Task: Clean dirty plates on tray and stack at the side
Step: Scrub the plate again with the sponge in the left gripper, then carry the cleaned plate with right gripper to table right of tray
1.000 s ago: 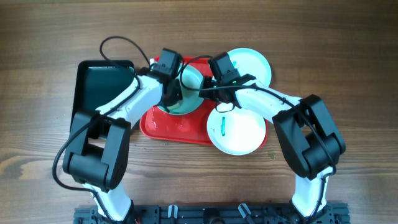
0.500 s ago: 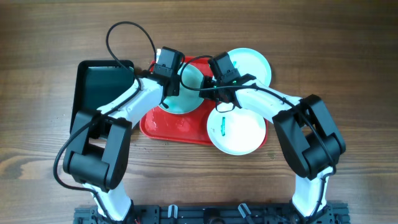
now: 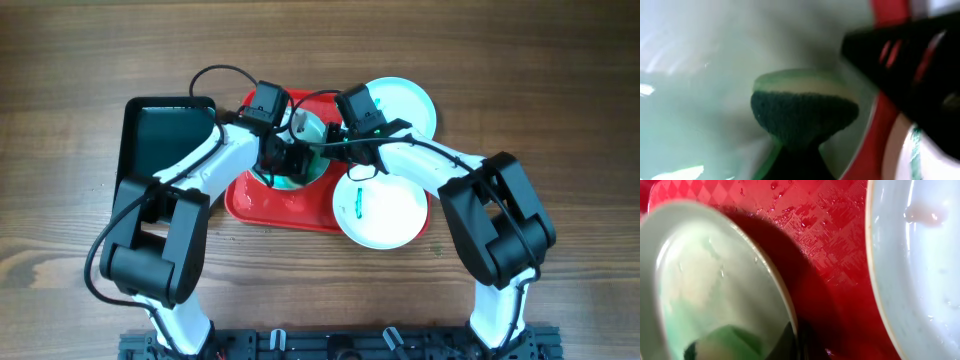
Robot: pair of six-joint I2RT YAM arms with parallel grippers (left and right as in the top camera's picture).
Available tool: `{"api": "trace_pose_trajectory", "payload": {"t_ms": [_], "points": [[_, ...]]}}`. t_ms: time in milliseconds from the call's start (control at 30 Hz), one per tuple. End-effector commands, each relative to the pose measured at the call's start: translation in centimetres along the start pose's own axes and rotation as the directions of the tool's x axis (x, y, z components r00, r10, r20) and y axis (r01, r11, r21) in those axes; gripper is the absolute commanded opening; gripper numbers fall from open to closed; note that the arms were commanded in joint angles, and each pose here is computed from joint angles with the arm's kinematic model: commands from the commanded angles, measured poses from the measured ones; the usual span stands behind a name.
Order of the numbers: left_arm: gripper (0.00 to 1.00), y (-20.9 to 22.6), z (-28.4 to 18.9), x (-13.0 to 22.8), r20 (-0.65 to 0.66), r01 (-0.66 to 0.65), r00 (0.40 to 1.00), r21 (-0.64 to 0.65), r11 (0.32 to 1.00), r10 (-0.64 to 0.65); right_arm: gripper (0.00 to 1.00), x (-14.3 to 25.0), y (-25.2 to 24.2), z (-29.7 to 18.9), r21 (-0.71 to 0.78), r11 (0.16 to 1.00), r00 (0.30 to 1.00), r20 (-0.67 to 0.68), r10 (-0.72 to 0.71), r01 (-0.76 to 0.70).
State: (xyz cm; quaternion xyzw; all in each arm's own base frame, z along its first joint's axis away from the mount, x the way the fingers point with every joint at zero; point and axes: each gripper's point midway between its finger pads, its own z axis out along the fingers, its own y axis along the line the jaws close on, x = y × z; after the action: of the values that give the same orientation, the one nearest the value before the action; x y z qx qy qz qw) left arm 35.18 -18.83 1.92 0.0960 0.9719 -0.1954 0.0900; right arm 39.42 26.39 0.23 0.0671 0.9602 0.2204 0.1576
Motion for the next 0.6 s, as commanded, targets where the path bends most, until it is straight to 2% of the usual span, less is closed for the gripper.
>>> {"api": "trace_pose_trajectory", "payload": {"t_ms": [0, 67, 133, 167, 300, 433, 567], "points": [[0.04, 3.2, 0.0, -2.5, 0.132, 0.221, 0.969, -0.099, 0.970, -0.207, 0.04, 0.9, -0.8, 0.6, 0.022, 1.000, 1.000, -0.028, 0.002, -0.001], [0.04, 6.0, -0.8, -4.0, 0.246, 0.315, 0.933, -0.205, 0.927, -0.263, 0.04, 0.9, -0.8, 0.6, 0.022, 1.000, 1.000, -0.028, 0.002, -0.002], [0.04, 9.8, -2.7, -5.5, 0.410, 0.445, 0.862, -0.334, 0.831, -0.297, 0.04, 0.9, -0.7, 0.6, 0.021, 1.000, 1.000, -0.026, 0.001, -0.001], [0.04, 10.7, -3.3, -5.8, 0.448, 0.478, 0.841, -0.354, 0.804, -0.302, 0.04, 0.8, -0.7, 0.6, 0.019, 1.000, 1.000, -0.024, -0.001, 0.001], [0.04, 10.8, -5.3, -6.9, 0.475, 0.494, 0.824, -0.341, 0.800, -0.307, 0.04, 0.9, -0.6, 0.5, 0.014, 1.000, 0.999, -0.028, -0.023, 0.023], [0.04, 8.8, -13.2, -7.7, 0.413, 0.460, 0.849, -0.272, 0.845, -0.330, 0.04, 0.6, 0.3, -0.1, 0.001, 0.997, 0.995, -0.051, -0.081, 0.081], [0.04, 12.5, -21.3, -4.1, 0.419, 0.584, 0.790, -0.296, 0.756, -0.446, 0.04, -1.4, 0.7, -2.1, 0.092, 0.972, 0.977, -0.018, -0.213, 0.214]]}}
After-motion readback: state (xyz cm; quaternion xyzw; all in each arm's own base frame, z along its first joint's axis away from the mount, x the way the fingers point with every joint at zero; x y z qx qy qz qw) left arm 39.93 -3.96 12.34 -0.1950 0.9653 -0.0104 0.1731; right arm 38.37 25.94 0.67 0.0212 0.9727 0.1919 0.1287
